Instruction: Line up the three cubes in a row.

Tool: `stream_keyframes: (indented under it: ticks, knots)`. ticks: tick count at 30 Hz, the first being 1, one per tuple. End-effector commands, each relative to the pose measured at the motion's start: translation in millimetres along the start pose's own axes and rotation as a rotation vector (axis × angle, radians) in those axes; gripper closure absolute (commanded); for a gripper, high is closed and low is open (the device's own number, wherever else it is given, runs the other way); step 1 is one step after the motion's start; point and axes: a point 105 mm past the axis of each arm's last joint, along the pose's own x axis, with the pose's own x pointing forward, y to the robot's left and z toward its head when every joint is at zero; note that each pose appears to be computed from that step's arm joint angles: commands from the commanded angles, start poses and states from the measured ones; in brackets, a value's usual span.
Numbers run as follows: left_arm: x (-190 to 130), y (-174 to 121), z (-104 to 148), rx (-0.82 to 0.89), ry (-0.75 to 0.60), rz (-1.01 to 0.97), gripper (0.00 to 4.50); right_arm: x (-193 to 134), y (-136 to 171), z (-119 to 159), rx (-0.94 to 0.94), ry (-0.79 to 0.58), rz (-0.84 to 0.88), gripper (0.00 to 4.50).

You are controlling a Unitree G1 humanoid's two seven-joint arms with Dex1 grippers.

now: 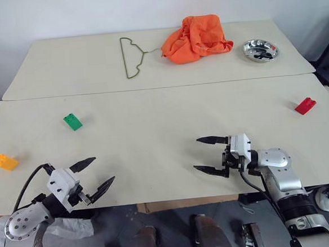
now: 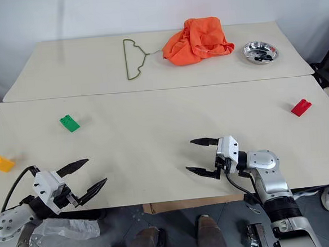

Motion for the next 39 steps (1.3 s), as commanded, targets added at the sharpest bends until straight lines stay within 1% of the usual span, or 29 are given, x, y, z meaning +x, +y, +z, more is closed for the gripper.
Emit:
stream_keyframes:
  ticks: [1, 2, 4, 5, 7, 10, 13, 15, 18, 21, 22, 24, 28, 31, 32, 35, 36, 37, 39]
  knots:
    - [3, 5, 12, -0.003, -0.045, 0.037, 0.08, -6, -11, 11, 0.002, -0.089, -0.102, 0.00]
    - [5, 4, 15, -0.010, -0.064, 0.032, 0.08, -8, -14, 12, 0.014, -0.102, -0.131, 0.00]
    - [11, 0, 20, -0.047, -0.105, -0.005, 0.08, -12, -13, 11, -0.001, -0.084, -0.132, 0.00]
    - [17, -6, 28, -0.029, -0.149, -0.040, 0.08, -20, -17, 10, -0.012, -0.072, -0.187, 0.00]
    - [34, -17, 40, -0.018, -0.205, -0.102, 0.08, -42, -30, 13, -0.038, -0.065, -0.354, 0.00]
    - [51, -30, 50, -0.001, -0.239, -0.201, 0.08, -82, -48, 14, 0.003, -0.076, -0.621, 0.00]
    - [66, -43, 56, -0.020, -0.251, -0.311, 0.08, -147, -55, 3, 0.026, -0.005, -0.938, 0.00]
    - [73, -50, 60, -0.018, -0.259, -0.369, 0.08, -186, -55, -2, 0.011, 0.042, -1.120, 0.00]
    - [82, -63, 63, -0.006, -0.256, -0.463, 0.08, -228, -48, -11, 0.004, 0.136, -1.313, 0.00]
    - [88, -72, 64, 0.008, -0.253, -0.529, 0.08, -258, -42, -23, 0.022, 0.240, -1.451, 0.00]
    - [92, -74, 65, 0.017, -0.256, -0.540, 0.08, -262, -40, -27, 0.031, 0.274, -1.456, 0.00]
    - [97, -77, 68, 0.016, -0.265, -0.556, 0.08, -269, -43, -32, 0.053, 0.298, -1.482, 0.00]
    - [103, -73, 76, 0.009, -0.304, -0.527, 0.08, -267, -63, -25, 0.042, 0.297, -1.446, 0.00]
    - [103, -68, 76, 0.008, -0.303, -0.491, 0.08, -272, -86, -15, 0.016, 0.323, -1.435, 0.00]
    - [102, -67, 74, 0.008, -0.297, -0.479, 0.08, -272, -99, -11, 0.017, 0.342, -1.415, 0.00]
    - [100, -66, 71, 0.007, -0.290, -0.462, 0.08, -271, -121, -4, 0.023, 0.379, -1.370, 0.00]
    - [99, -67, 71, 0.004, -0.289, -0.457, 0.08, -269, -128, -1, 0.013, 0.410, -1.359, 0.00]
    - [98, -68, 70, 0.002, -0.288, -0.450, 0.08, -268, -137, 1, 0.006, 0.442, -1.359, 0.00]
    - [94, -70, 68, -0.006, -0.283, -0.426, 0.08, -265, -156, 12, 0.005, 0.436, -1.405, 0.00]
